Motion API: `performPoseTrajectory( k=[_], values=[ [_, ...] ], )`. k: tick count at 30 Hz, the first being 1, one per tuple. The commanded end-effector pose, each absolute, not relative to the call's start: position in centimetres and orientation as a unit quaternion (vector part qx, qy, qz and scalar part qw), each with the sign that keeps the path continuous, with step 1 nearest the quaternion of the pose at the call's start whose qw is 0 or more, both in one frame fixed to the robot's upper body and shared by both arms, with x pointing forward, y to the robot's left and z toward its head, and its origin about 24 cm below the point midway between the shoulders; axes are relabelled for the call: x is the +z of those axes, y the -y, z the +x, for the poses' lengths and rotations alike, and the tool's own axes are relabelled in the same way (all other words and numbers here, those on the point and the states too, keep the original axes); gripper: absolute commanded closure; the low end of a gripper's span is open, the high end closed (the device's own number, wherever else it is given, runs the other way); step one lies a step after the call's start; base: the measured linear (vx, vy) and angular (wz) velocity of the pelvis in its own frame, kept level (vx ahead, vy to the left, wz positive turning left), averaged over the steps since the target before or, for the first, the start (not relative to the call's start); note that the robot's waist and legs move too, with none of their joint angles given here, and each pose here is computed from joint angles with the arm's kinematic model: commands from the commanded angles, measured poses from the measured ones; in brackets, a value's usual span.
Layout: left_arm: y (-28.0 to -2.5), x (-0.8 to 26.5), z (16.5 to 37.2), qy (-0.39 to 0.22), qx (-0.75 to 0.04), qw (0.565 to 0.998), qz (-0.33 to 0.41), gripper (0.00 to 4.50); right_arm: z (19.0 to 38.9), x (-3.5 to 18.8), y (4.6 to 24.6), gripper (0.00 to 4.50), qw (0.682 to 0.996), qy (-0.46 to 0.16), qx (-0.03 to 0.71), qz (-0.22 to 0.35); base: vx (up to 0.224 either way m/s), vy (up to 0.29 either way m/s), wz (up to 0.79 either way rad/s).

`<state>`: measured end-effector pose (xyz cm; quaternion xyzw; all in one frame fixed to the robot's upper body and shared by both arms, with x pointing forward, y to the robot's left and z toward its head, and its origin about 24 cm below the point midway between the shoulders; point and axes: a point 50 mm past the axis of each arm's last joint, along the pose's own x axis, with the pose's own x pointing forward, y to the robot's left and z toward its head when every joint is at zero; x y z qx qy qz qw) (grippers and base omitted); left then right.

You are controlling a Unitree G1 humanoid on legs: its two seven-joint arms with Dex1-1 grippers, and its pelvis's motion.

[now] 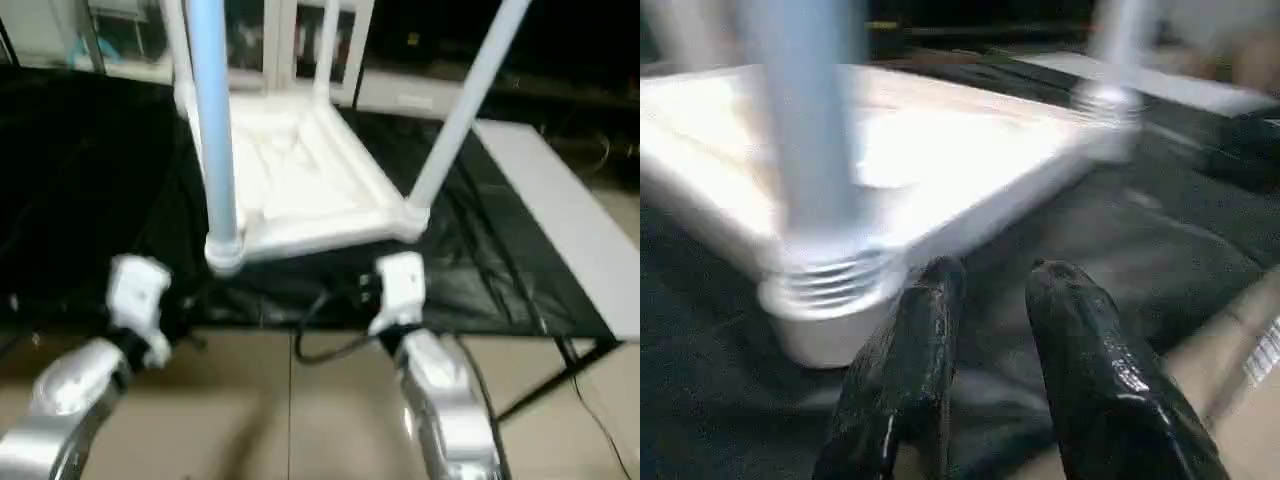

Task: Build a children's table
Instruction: Move to table

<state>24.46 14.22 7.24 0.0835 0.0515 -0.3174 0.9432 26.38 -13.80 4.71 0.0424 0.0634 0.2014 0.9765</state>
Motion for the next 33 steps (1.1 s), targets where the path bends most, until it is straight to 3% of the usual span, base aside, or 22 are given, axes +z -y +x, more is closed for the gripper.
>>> performPoseTrajectory(
  k=[1, 4, 6, 7, 9, 16, 23, 24, 25, 26, 27, 31, 33],
  values=[
    [-13.4, 7.3, 25.9, -0.050, -0.350, 0.931, 0.091, 3.08, 26.8, 5.2, 14.1, 0.69, 0.974, -0.059, 0.214, 0.040, 0.000, 0.000, 0.00],
    [-13.0, 7.4, 27.0, -0.046, -0.355, 0.929, 0.091, 3.08, 26.8, 5.3, 14.1, 0.69, 0.973, -0.059, 0.220, 0.038, 0.000, 0.000, 0.00],
    [-12.7, 7.2, 28.7, -0.052, -0.352, 0.929, 0.097, 3.08, 26.8, 5.3, 14.1, 0.69, 0.973, -0.059, 0.222, 0.038, 0.000, 0.000, 0.00],
    [-12.2, 7.0, 30.5, -0.062, -0.350, 0.929, 0.100, 3.08, 26.9, 5.4, 14.1, 0.69, 0.972, -0.058, 0.224, 0.037, 0.000, 0.000, 0.00],
    [-11.9, 6.9, 31.3, -0.067, -0.351, 0.928, 0.104, 3.08, 26.9, 5.4, 14.1, 0.69, 0.972, -0.058, 0.225, 0.036, 0.000, 0.000, 0.00],
    [-12.2, 7.3, 35.5, -0.065, -0.274, 0.956, 0.087, 3.08, 26.6, 5.5, 14.0, 0.69, 0.972, -0.056, 0.226, 0.035, 0.000, 0.000, 0.00],
    [-17.6, 7.6, 37.0, -0.067, -0.100, 0.987, 0.111, 3.08, 26.4, 5.4, 14.0, 0.69, 0.973, -0.055, 0.221, 0.038, 0.000, 0.000, 0.00],
    [-17.6, 7.6, 37.0, -0.067, -0.100, 0.987, 0.111, 3.08, 26.4, 5.4, 14.0, 0.69, 0.973, -0.055, 0.221, 0.038, 0.000, 0.000, 0.00],
    [-19.4, 7.4, 36.9, -0.069, -0.061, 0.989, 0.119, 3.08, 26.3, 5.3, 13.9, 0.69, 0.973, -0.056, 0.222, 0.039, 0.000, 0.000, 0.00],
    [-19.4, 7.4, 36.9, -0.069, -0.061, 0.989, 0.119, 3.08, 26.3, 5.3, 13.9, 0.69, 0.973, -0.056, 0.222, 0.039, 0.000, 0.000, 0.00],
    [-21.2, 7.3, 36.7, -0.071, -0.022, 0.989, 0.125, 3.08, 26.3, 5.2, 13.8, 0.69, 0.972, -0.057, 0.224, 0.039, 0.000, 0.000, 0.00],
    [-24.8, 7.4, 36.1, -0.070, 0.059, 0.987, 0.133, 3.08, 26.4, 5.3, 13.7, 0.69, 0.971, -0.058, 0.228, 0.039, 0.000, 0.000, 0.00],
    [-25.2, 7.5, 36.0, -0.069, 0.066, 0.986, 0.135, 3.08, 26.4, 5.3, 13.7, 0.69, 0.971, -0.058, 0.228, 0.039, 0.000, 0.000, 0.00]
  ],
)
